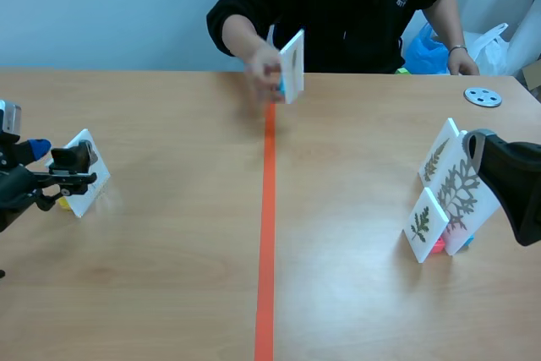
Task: Sort the leaf by its shape. The table is split by an orange tape line. A compound leaf with several leaflets goes to the left side, a simple leaf with one blade goes to the right side. Return to the home posture when a red brick is placed on the table.
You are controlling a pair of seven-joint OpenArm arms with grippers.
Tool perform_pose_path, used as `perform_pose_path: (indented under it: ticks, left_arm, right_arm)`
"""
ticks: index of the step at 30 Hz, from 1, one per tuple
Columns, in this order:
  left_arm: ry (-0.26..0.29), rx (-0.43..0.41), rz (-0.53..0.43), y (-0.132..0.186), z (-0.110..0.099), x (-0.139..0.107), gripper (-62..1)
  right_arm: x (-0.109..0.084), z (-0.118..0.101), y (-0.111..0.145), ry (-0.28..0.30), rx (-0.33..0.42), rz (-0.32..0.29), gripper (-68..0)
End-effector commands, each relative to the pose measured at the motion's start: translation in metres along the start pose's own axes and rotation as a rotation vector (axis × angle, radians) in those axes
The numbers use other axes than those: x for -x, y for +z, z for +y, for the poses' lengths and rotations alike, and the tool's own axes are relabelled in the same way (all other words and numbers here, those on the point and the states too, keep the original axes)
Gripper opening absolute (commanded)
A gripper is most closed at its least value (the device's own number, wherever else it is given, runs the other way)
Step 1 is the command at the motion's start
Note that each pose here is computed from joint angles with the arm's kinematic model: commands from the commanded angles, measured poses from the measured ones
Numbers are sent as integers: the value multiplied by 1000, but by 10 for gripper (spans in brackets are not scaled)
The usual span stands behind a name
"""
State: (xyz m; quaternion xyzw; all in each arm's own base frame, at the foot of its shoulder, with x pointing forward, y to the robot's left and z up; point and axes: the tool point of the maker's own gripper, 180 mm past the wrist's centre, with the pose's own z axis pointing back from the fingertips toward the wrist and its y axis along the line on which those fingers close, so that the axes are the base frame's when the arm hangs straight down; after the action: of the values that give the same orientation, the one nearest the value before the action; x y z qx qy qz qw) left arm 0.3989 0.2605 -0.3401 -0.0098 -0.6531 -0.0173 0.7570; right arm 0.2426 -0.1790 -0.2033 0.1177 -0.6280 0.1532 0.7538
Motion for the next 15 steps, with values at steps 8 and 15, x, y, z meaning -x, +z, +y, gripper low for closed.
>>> perform_pose_path:
  ticks: [8, 15]
  left_arm:
    - [30, 124, -114, 3, -5, -78, -3]
    - [52, 414, -134, 54, -64, -98, 14]
  right_arm:
    - [-13, -2, -1, 11, 3, -40, 4]
    - [-13, -2, -1, 11, 3, -39, 4]
